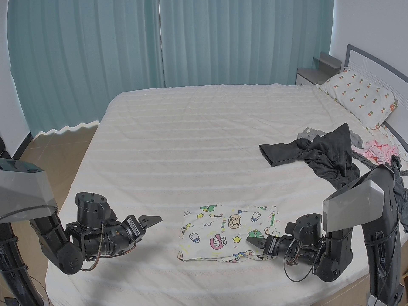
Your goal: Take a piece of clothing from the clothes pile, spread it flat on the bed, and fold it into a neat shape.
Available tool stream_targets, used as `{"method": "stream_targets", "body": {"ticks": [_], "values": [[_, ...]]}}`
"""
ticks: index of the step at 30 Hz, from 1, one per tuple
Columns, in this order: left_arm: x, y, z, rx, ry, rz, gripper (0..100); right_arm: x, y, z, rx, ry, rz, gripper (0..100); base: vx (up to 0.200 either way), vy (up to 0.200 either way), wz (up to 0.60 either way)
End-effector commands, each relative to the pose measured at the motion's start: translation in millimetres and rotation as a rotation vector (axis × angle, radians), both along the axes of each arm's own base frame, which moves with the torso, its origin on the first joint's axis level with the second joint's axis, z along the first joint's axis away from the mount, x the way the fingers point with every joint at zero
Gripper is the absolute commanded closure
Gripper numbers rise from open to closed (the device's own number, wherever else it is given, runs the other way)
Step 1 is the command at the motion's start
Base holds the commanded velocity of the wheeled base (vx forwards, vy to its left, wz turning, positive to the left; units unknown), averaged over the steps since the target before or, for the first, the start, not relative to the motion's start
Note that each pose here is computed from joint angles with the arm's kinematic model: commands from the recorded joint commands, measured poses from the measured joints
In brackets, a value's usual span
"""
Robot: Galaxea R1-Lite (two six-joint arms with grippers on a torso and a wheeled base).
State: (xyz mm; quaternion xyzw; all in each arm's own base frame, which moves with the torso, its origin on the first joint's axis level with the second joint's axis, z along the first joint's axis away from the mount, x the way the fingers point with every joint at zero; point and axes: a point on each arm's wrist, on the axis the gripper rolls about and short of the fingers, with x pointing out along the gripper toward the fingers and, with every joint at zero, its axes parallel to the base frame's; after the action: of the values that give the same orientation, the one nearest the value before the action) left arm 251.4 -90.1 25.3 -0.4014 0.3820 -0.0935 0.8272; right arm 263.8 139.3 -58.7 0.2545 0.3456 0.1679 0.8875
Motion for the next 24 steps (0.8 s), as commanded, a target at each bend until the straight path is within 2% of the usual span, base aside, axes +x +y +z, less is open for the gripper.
{"method": "stream_targets", "body": {"ticks": [1,9,14,24], "values": [[0.1,-0.2,-1.8,0.003,0.006,0.000,0,-5.4,-5.8,1.5,-0.010,0.012,-0.008,100,0.000,0.000,0.00],[0.7,-0.4,-4.5,0.008,0.013,-0.001,0,-17.7,-16.2,12.6,-0.028,0.028,-0.011,100,0.000,0.000,0.00],[0.8,-0.4,-4.9,0.009,0.014,0.000,0,-24.8,-31.4,10.3,-0.096,0.044,0.003,100,0.000,0.000,0.00],[0.9,-0.4,-7.0,0.015,0.020,0.003,0,-37.5,-41.1,8.9,-0.149,0.079,0.038,100,0.000,0.000,0.00]]}}
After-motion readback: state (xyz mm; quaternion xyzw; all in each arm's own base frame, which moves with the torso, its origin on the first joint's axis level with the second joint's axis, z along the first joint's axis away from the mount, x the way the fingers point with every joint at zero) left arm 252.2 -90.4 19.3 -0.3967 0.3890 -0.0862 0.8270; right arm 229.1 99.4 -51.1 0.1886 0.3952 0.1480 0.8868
